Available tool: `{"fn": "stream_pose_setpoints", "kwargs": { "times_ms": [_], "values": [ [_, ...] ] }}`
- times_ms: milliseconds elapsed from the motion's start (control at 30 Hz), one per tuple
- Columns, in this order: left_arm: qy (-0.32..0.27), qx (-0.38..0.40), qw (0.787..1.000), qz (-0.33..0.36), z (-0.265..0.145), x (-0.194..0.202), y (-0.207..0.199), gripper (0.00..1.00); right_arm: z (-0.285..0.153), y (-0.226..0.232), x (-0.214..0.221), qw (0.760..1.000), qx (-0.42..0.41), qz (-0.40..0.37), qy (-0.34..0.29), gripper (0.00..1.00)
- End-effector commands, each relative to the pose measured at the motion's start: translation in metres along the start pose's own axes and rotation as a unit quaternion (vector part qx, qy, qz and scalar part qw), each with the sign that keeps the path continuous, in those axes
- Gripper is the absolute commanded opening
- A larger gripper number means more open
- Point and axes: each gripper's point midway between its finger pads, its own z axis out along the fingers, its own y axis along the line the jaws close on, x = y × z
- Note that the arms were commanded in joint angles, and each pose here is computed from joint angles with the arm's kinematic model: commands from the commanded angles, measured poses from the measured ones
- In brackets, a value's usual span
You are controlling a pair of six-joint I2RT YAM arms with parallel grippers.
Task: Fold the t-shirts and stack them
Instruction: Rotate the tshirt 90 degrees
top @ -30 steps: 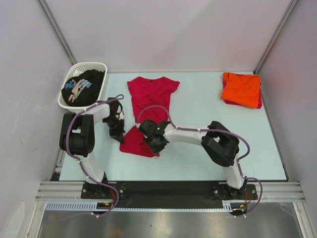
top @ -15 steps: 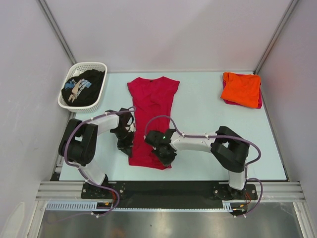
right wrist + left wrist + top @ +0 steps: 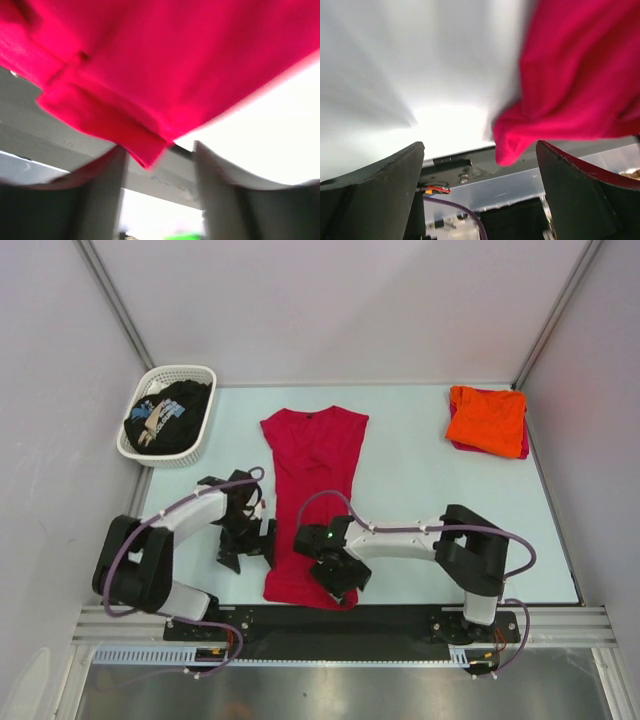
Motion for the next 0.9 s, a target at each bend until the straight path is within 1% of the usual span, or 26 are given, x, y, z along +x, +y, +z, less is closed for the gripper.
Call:
{"fn": "stream_pose_setpoints", "kwargs": {
  "times_ms": [0, 33, 67, 100, 167, 200, 233, 267, 300, 333, 367, 400, 433, 467, 500, 533, 567, 600, 633, 667, 700, 733, 767, 800, 833, 867],
  "values": [
    [-0.134, 0.024, 0.990, 0.034, -0.072, -0.038, -0.029, 1.00, -0.077, -0.028, -0.024, 0.989, 0.062, 0.027, -0.135, 0.82],
    [-0.171, 0.024, 0.984, 0.040, -0.091, -0.046, -0.032, 1.00, -0.100, -0.031, -0.038, 0.981, 0.064, 0.039, -0.179, 0.88],
    [-0.199, 0.021, 0.979, 0.042, -0.106, -0.055, -0.035, 1.00, -0.128, -0.046, -0.048, 0.968, 0.080, 0.056, -0.230, 0.94],
    [-0.240, 0.028, 0.969, 0.050, -0.134, -0.068, -0.045, 1.00, -0.145, -0.064, -0.059, 0.959, 0.087, 0.083, -0.257, 0.96],
    [-0.281, 0.025, 0.958, 0.056, -0.157, -0.087, -0.052, 1.00, -0.180, -0.092, -0.076, 0.938, 0.097, 0.115, -0.311, 0.97],
    [-0.311, 0.033, 0.948, 0.058, -0.176, -0.098, -0.059, 1.00, -0.201, -0.118, -0.089, 0.920, 0.097, 0.149, -0.349, 0.97],
    [-0.340, 0.043, 0.937, 0.064, -0.187, -0.112, -0.067, 1.00, -0.210, -0.133, -0.095, 0.911, 0.099, 0.163, -0.366, 0.98],
    [-0.345, 0.050, 0.935, 0.062, -0.191, -0.121, -0.072, 1.00, -0.216, -0.145, -0.098, 0.907, 0.099, 0.164, -0.376, 0.97],
    [-0.362, 0.057, 0.928, 0.066, -0.201, -0.131, -0.077, 1.00, -0.227, -0.158, -0.111, 0.893, 0.096, 0.172, -0.405, 0.97],
    [-0.387, 0.072, 0.917, 0.069, -0.209, -0.148, -0.084, 1.00, -0.230, -0.186, -0.115, 0.885, 0.101, 0.199, -0.409, 0.98],
    [-0.372, 0.083, 0.922, 0.065, -0.199, -0.163, -0.088, 0.99, -0.231, -0.198, -0.121, 0.883, 0.093, 0.204, -0.412, 0.97],
    [-0.379, 0.097, 0.918, 0.066, -0.205, -0.175, -0.094, 1.00, -0.238, -0.208, -0.135, 0.872, 0.081, 0.210, -0.434, 0.97],
    [-0.376, 0.105, 0.919, 0.056, -0.203, -0.193, -0.091, 1.00, -0.234, -0.236, -0.141, 0.866, 0.077, 0.242, -0.430, 0.97],
    [-0.370, 0.110, 0.921, 0.050, -0.200, -0.204, -0.092, 1.00, -0.233, -0.240, -0.151, 0.865, 0.051, 0.249, -0.434, 0.96],
    [-0.356, 0.120, 0.925, 0.049, -0.191, -0.229, -0.096, 1.00, -0.247, -0.250, -0.165, 0.851, 0.038, 0.253, -0.459, 0.96],
    [-0.350, 0.124, 0.928, 0.042, -0.189, -0.243, -0.091, 1.00, -0.232, -0.260, -0.178, 0.856, 0.022, 0.262, -0.445, 0.95],
    [-0.343, 0.126, 0.930, 0.042, -0.187, -0.254, -0.091, 1.00, -0.229, -0.277, -0.183, 0.852, 0.024, 0.277, -0.444, 0.95],
    [-0.328, 0.125, 0.935, 0.043, -0.181, -0.275, -0.093, 1.00, -0.228, -0.281, -0.191, 0.854, 0.014, 0.272, -0.443, 0.94],
    [-0.331, 0.118, 0.935, 0.044, -0.182, -0.287, -0.092, 1.00, -0.233, -0.288, -0.203, 0.852, 0.015, 0.270, -0.448, 0.93],
    [-0.329, 0.113, 0.936, 0.052, -0.178, -0.297, -0.092, 1.00, -0.216, -0.297, -0.213, 0.861, 0.020, 0.271, -0.429, 0.93],
    [-0.345, 0.114, 0.930, 0.060, -0.197, -0.308, -0.098, 1.00, -0.208, -0.300, -0.218, 0.868, 0.019, 0.267, -0.419, 0.93],
    [-0.337, 0.111, 0.933, 0.053, -0.186, -0.321, -0.092, 1.00, -0.218, -0.305, -0.229, 0.864, 0.023, 0.258, -0.431, 0.93],
    [-0.341, 0.122, 0.931, 0.043, -0.188, -0.326, -0.091, 1.00, -0.201, -0.311, -0.237, 0.871, 0.025, 0.260, -0.415, 0.93],
    [-0.346, 0.130, 0.928, 0.041, -0.187, -0.332, -0.090, 1.00, -0.198, -0.313, -0.241, 0.874, 0.025, 0.259, -0.411, 0.93],
    [-0.334, 0.128, 0.933, 0.029, -0.176, -0.339, -0.080, 1.00, -0.197, -0.315, -0.247, 0.874, 0.022, 0.256, -0.412, 0.93],
    [-0.332, 0.124, 0.935, 0.027, -0.174, -0.342, -0.076, 1.00, -0.187, -0.322, -0.257, 0.876, 0.021, 0.261, -0.406, 0.93]
  ]
}}
